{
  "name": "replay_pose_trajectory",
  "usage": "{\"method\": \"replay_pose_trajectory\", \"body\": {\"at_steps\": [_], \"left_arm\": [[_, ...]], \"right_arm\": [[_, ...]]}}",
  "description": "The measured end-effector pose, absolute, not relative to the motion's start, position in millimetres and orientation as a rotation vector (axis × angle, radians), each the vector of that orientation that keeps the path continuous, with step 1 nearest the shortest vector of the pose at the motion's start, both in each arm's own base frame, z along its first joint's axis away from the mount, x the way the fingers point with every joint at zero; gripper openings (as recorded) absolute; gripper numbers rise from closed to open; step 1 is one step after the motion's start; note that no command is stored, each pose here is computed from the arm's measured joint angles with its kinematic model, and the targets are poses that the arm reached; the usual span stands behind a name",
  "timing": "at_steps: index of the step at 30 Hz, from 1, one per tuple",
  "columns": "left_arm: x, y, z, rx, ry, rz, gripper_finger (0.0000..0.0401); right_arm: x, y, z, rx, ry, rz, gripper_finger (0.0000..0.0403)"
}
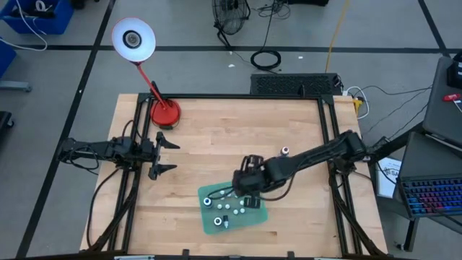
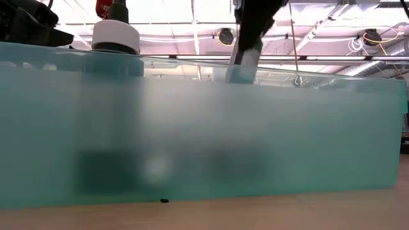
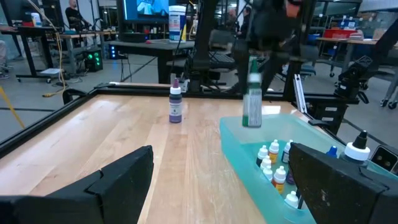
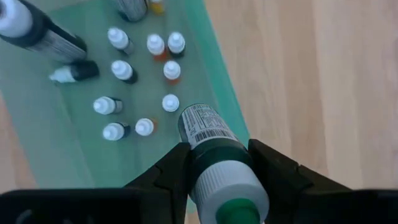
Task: Pick & Place food coloring
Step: Put the large green food coloring bottle into the blue bin, then put the large purple food coloring bottle into the blue bin
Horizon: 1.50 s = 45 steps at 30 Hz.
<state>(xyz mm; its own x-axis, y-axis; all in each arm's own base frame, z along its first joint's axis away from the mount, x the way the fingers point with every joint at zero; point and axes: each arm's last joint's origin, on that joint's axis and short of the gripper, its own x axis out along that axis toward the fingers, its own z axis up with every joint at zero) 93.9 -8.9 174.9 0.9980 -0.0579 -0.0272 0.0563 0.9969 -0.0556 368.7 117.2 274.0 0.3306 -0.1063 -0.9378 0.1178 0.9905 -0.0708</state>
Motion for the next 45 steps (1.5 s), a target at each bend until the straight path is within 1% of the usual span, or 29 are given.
{"method": "replay_pose_trajectory", "body": {"at_steps": [8, 12, 26, 27, 28, 32, 35, 39, 42, 45], "left_arm": [[94, -9, 175, -0.055, 0.029, -0.057, 0.0365], [94, -9, 175, -0.055, 0.029, -0.057, 0.0365], [94, -9, 175, -0.055, 0.028, -0.057, 0.0365], [94, -9, 175, -0.055, 0.028, -0.057, 0.0365], [94, -9, 175, -0.055, 0.029, -0.057, 0.0365], [94, -9, 175, -0.055, 0.029, -0.057, 0.0365], [94, -9, 175, -0.055, 0.029, -0.057, 0.0365], [94, -9, 175, -0.055, 0.029, -0.057, 0.0365], [94, -9, 175, -0.055, 0.029, -0.056, 0.0365], [94, -9, 176, -0.055, 0.022, -0.057, 0.0365]], "right_arm": [[379, 119, 230, -0.007, 1.386, -0.223, 0.0129], [382, 119, 217, -0.023, 1.435, -0.241, 0.0129], [383, 112, 211, 0.032, 1.435, -0.293, 0.0129], [383, 112, 211, 0.04, 1.432, -0.3, 0.0138], [384, 112, 211, 0.051, 1.426, -0.307, 0.0155], [384, 112, 211, 0.086, 1.415, -0.337, 0.0239], [384, 112, 211, 0.108, 1.41, -0.356, 0.0276], [383, 110, 216, 0.151, 1.399, -0.391, 0.029], [379, 108, 228, 0.172, 1.389, -0.403, 0.0286], [369, 103, 248, 0.22, 1.363, -0.43, 0.0278]]}}
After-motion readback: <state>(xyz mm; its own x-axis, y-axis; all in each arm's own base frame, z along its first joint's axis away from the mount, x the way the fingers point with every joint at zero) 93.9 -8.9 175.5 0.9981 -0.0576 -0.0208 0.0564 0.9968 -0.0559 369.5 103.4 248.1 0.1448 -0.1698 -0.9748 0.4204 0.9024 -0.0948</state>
